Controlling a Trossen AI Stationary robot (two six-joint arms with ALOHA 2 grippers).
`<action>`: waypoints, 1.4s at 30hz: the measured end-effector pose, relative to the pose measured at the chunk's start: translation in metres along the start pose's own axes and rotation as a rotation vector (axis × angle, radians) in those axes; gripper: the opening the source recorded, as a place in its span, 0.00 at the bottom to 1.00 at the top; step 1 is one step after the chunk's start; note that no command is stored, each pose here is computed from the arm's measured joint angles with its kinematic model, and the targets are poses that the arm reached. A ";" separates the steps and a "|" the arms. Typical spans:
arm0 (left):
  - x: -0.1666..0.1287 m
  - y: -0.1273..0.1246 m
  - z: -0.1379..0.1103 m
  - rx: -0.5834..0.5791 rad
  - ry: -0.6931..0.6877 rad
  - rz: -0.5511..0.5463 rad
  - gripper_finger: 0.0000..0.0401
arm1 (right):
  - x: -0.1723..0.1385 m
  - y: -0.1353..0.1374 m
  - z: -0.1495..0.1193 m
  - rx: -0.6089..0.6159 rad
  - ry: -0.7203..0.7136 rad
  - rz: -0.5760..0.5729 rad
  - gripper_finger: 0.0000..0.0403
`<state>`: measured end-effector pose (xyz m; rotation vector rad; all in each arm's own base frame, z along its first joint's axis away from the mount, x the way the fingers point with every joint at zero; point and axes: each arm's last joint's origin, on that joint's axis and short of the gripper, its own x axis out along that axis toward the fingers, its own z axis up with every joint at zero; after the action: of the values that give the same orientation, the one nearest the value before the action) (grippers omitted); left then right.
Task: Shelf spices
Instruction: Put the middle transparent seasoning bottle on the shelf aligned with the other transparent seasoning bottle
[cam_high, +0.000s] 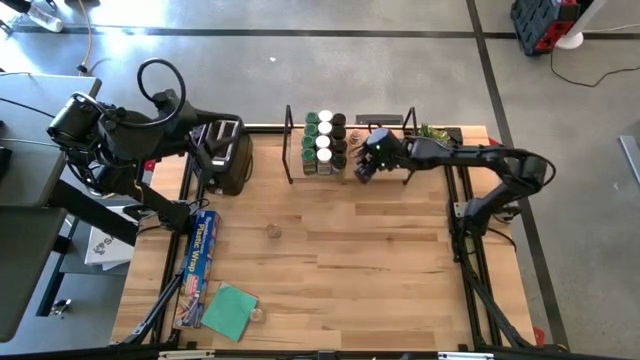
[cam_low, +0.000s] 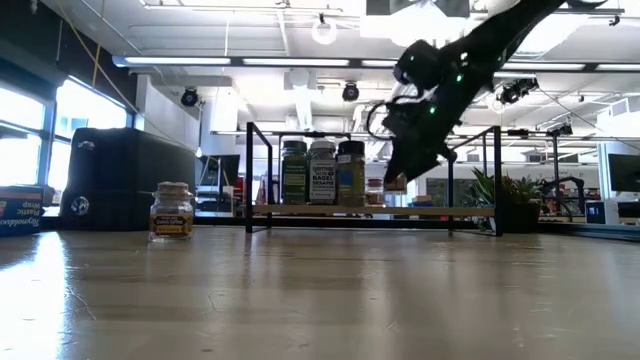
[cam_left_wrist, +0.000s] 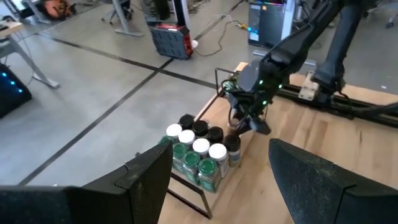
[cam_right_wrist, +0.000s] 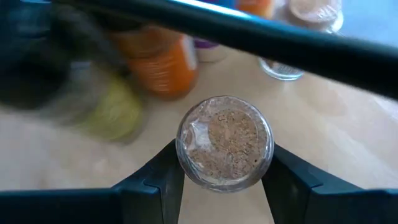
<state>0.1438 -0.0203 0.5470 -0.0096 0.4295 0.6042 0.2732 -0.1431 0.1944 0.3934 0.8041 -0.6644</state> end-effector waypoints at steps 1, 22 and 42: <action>0.000 0.000 0.000 -0.006 -0.002 0.004 0.65 | 0.004 -0.004 0.001 0.010 0.003 -0.009 0.40; 0.000 0.000 0.004 -0.039 -0.044 0.037 0.65 | 0.003 -0.011 0.024 0.028 -0.128 0.005 0.58; 0.000 0.000 0.004 -0.063 -0.043 0.027 0.65 | 0.016 -0.014 0.009 -0.029 0.011 0.115 0.06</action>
<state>0.1455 -0.0200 0.5508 -0.0511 0.3690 0.6433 0.2766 -0.1643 0.1865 0.4142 0.7949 -0.5431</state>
